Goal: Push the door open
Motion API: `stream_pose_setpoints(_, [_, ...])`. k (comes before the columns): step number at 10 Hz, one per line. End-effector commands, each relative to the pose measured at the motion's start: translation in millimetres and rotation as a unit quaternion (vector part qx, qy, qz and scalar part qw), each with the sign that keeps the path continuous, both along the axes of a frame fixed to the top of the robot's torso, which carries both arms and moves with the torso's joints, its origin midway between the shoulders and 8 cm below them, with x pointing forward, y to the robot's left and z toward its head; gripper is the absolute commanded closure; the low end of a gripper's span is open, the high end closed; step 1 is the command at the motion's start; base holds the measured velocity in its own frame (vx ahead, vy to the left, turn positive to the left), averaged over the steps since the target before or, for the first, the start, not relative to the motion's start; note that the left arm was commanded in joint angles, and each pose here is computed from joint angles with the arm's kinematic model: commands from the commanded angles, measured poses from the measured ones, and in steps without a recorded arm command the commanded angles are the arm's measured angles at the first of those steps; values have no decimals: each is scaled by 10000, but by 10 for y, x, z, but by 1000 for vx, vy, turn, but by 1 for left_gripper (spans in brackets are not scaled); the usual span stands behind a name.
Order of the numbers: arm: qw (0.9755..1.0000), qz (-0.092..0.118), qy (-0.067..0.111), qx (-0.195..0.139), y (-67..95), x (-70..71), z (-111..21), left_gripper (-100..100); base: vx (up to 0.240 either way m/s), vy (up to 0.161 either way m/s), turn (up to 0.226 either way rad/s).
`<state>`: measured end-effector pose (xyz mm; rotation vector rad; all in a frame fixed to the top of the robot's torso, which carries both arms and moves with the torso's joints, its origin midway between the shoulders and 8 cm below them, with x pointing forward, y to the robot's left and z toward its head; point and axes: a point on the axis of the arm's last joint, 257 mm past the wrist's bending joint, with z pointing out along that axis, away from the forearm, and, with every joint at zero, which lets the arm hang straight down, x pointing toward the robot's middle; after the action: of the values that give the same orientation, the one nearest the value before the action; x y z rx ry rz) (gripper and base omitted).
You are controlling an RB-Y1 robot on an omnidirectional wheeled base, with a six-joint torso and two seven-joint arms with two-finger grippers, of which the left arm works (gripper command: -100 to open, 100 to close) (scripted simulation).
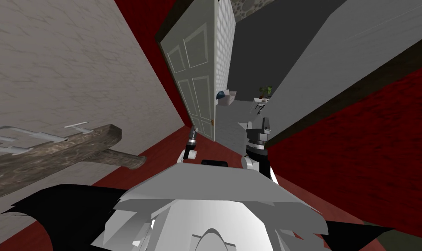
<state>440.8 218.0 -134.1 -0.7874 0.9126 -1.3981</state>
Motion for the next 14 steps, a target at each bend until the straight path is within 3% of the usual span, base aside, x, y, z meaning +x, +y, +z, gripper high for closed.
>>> stream_pose_setpoints(1, [9998,-112,136,-10,-85,52,-153,-100,85,37,-28])
stream_pose_setpoints(2, [9996,-181,227,-14,-139,84,-261,-100,96,28,-27])
stream_pose_setpoints(3, [9996,-181,227,-14,-139,84,-261,-100,68,15,-4])
stream_pose_setpoints(6, [9987,-320,402,-21,-251,141,-467,-100,53,21,-14])
stream_pose_setpoints(7, [9987,-320,402,-21,-251,141,-467,-100,44,14,-8])
stream_pose_setpoints(14, [9931,-721,926,-8,-584,246,-1071,-100,79,32,-20])
